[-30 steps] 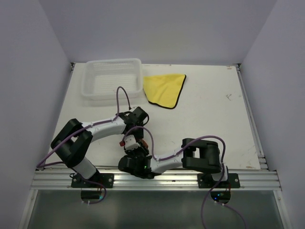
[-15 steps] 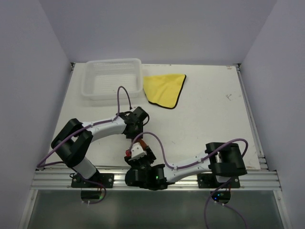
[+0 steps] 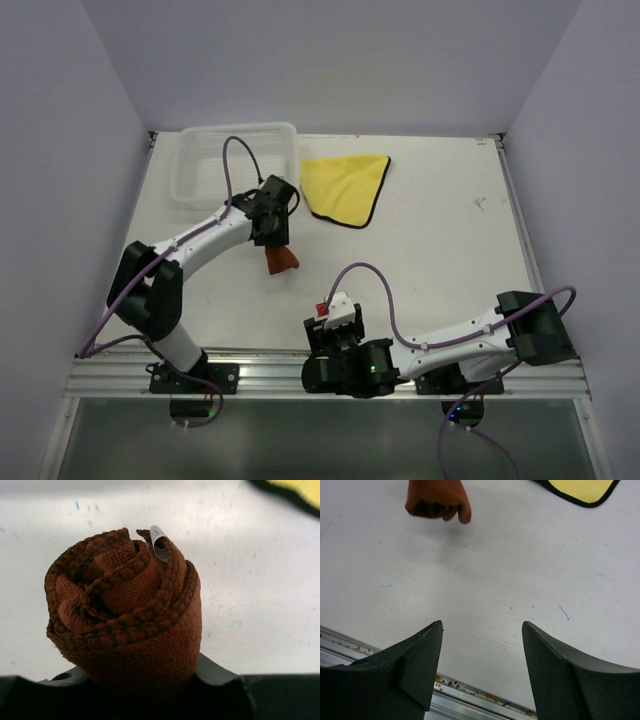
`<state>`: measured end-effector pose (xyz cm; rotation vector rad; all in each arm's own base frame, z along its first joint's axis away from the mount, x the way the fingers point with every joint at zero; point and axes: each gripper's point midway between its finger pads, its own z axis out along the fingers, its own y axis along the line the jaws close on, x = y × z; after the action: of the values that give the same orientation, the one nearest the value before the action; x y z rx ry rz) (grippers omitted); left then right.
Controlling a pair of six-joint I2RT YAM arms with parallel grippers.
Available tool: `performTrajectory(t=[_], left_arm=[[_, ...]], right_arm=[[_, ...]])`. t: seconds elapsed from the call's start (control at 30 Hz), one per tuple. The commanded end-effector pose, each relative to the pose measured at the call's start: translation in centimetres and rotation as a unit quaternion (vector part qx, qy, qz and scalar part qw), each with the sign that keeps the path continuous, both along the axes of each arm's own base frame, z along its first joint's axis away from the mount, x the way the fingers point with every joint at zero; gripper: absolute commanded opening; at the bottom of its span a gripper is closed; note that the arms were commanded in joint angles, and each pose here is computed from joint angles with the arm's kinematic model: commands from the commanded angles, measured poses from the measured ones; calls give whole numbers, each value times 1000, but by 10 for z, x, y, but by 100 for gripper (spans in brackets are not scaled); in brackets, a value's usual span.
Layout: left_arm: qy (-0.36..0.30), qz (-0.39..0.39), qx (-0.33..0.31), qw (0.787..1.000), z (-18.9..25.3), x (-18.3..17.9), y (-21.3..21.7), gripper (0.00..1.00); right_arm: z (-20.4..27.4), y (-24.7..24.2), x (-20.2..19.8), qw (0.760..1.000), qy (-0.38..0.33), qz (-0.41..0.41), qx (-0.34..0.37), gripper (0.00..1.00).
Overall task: Roll the towels
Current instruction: Place the rolled towel into the container
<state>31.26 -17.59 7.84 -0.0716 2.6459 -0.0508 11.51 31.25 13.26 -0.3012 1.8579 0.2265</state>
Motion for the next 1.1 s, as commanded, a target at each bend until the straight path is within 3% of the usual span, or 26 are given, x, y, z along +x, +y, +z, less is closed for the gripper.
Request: performTrajectory(t=[0.0, 0.23, 0.43, 0.67, 1.07], left_arm=[[-41, 3, 12, 999, 42, 40, 20, 16], [-137, 43, -24, 989, 144, 130, 51, 17], [-164, 86, -45, 982, 166, 197, 93, 18], [-140, 77, -87, 983, 114, 255, 102, 18], [-99, 55, -151, 982, 21, 289, 77, 20]], right_arm=[[8, -19, 4, 999, -4, -27, 29, 68], [16, -36, 15, 999, -8, -46, 25, 68], [10, -58, 32, 997, 17, -68, 10, 68], [-5, -71, 52, 995, 43, -89, -6, 68], [-34, -77, 71, 989, 92, -116, -30, 68]])
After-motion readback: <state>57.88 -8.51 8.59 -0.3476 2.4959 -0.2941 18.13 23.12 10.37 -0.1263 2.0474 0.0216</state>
